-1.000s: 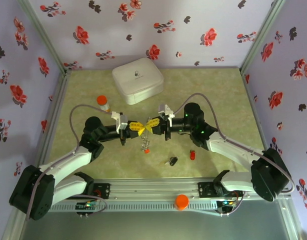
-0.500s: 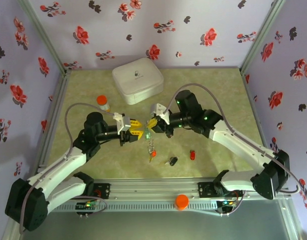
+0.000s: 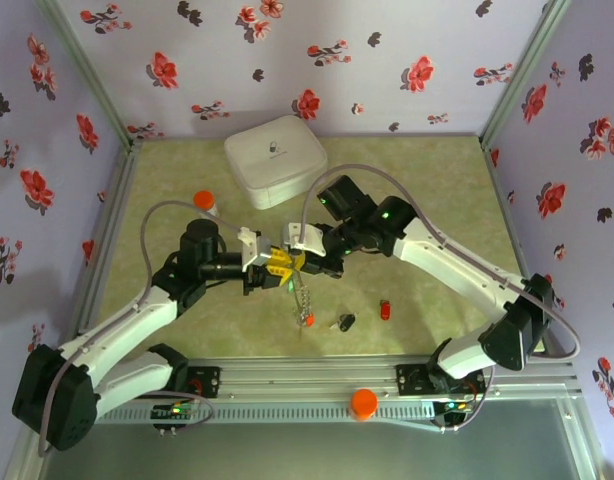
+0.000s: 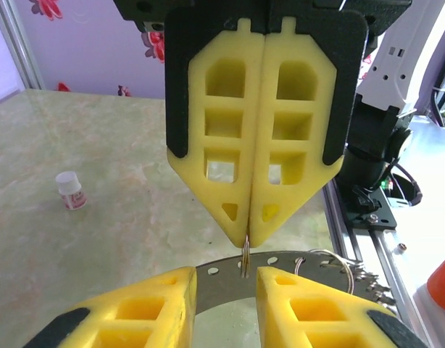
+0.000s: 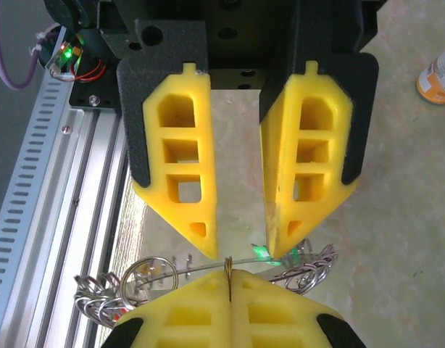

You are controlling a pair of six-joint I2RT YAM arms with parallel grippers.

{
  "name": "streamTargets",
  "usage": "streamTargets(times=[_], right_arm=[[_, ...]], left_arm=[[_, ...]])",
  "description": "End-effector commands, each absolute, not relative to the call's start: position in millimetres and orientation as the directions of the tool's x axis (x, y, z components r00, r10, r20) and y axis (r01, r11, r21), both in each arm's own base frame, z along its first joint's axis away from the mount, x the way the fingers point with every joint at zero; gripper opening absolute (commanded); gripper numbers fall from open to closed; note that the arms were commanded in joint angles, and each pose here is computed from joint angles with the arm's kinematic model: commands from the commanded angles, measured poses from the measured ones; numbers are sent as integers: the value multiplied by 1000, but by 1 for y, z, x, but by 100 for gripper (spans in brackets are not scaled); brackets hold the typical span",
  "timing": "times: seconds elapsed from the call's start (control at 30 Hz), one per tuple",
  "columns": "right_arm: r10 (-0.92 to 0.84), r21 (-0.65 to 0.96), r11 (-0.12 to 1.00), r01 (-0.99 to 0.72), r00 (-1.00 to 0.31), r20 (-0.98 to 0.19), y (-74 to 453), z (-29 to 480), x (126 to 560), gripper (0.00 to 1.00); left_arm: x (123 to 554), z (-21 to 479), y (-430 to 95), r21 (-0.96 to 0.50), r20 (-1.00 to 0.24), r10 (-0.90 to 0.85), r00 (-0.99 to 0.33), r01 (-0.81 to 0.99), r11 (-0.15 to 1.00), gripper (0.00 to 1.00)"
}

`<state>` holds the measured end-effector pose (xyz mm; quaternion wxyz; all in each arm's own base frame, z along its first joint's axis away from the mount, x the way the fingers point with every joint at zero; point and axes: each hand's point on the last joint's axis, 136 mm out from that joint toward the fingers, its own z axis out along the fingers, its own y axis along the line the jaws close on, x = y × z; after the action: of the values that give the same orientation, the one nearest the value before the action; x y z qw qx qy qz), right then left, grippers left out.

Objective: Put the keys on the keyring

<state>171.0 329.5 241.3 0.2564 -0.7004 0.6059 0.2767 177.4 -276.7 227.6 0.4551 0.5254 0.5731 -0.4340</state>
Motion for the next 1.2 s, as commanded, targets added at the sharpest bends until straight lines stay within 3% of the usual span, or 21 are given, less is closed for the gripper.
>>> streamTargets(times=[0.0,0.2,0.37,0.53,0.57,0.6,0.63,0.7,0.8,0.93,1.17], right_arm=[[-703,-56,-167,-984,159,-693,330,252,168,0],[-702,-54,-188,-981,173,-691,334,251,163,0],[-702,-54,-198,-979,181,-689,341,250,162,0],[-689,-45,-196,-979,171,-705,346,253,159,0],[-682,-49,-185,-981,164,-713,345,255,161,0],[-668,-47,-146,-988,134,-732,346,259,165,4],[-640,-28,-103,-994,87,-763,345,266,169,17],[-542,40,-76,-996,7,-841,337,279,172,28],[-370,68,-49,-996,-45,-928,324,295,174,31],[-241,26,-51,-998,-13,-970,316,286,164,32],[-188,76,-14,-997,-72,-979,321,268,168,32]], left_arm=[[173,234,-280,0,-979,205,-7,1000,30,29],[172,228,-283,-17,-978,210,-23,999,29,28],[174,231,-285,-17,-982,186,-23,999,37,22],[173,231,-286,-16,-983,184,-22,999,33,1],[173,230,-286,-17,-983,184,-23,999,33,0],[172,230,-285,-14,-983,184,-19,999,34,0],[171,230,-285,-6,-984,179,-12,999,33,0],[171,230,-283,7,-987,161,-1,999,46,0],[173,238,-282,28,-996,85,21,997,77,0],[174,257,-279,25,-998,-57,32,994,106,0],[173,273,-278,9,-984,-175,25,995,94,0]])
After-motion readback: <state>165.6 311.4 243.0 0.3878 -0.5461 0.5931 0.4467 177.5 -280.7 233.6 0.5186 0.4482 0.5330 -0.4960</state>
